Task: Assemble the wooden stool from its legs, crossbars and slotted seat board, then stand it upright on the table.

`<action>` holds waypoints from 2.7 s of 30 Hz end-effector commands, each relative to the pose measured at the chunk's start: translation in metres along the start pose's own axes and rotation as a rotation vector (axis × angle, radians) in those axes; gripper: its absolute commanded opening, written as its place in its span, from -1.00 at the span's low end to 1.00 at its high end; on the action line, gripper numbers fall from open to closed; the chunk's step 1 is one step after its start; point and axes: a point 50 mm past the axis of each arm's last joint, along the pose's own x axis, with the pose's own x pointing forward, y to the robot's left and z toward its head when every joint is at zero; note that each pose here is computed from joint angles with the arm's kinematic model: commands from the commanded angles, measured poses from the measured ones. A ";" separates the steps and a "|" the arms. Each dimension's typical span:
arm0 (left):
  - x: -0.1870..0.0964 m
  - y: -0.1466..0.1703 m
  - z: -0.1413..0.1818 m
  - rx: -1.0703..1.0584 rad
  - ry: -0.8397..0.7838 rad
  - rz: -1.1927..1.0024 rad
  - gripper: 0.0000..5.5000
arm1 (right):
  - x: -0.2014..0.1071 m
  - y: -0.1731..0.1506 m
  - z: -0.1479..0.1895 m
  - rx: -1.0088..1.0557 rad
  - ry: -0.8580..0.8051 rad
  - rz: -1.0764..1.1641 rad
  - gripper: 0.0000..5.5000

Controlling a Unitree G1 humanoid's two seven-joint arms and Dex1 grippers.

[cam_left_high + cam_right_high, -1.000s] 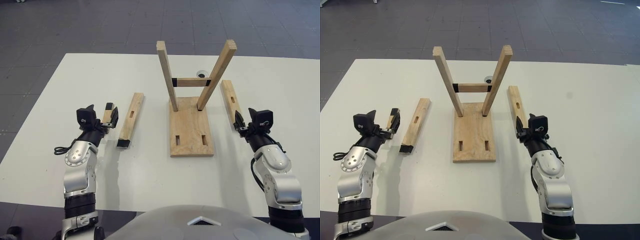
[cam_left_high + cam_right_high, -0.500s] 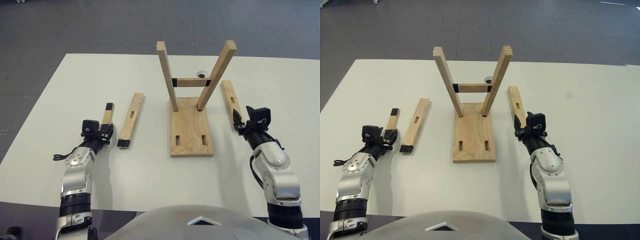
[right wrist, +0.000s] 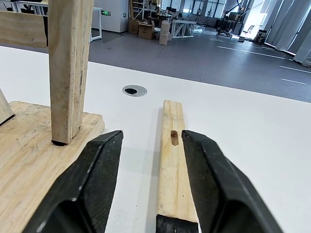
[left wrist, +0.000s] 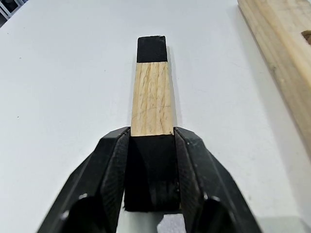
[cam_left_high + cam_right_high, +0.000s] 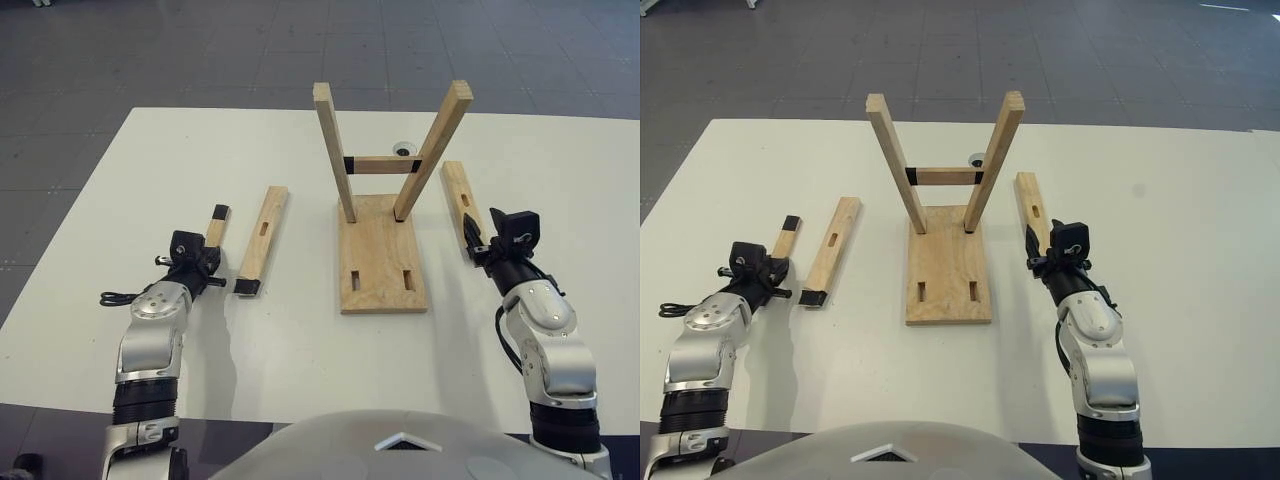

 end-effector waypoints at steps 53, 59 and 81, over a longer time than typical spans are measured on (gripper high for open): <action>-0.008 0.073 -0.001 0.279 -0.064 -0.581 0.04 | -0.018 0.041 0.027 0.497 0.145 0.576 -0.18; -0.006 0.080 -0.011 0.262 0.034 -0.563 0.04 | -0.019 0.044 0.025 0.487 0.150 0.578 -0.18; -0.003 0.063 0.014 0.207 -0.110 -0.570 -0.52 | -0.018 0.041 0.037 0.490 0.094 0.570 -0.18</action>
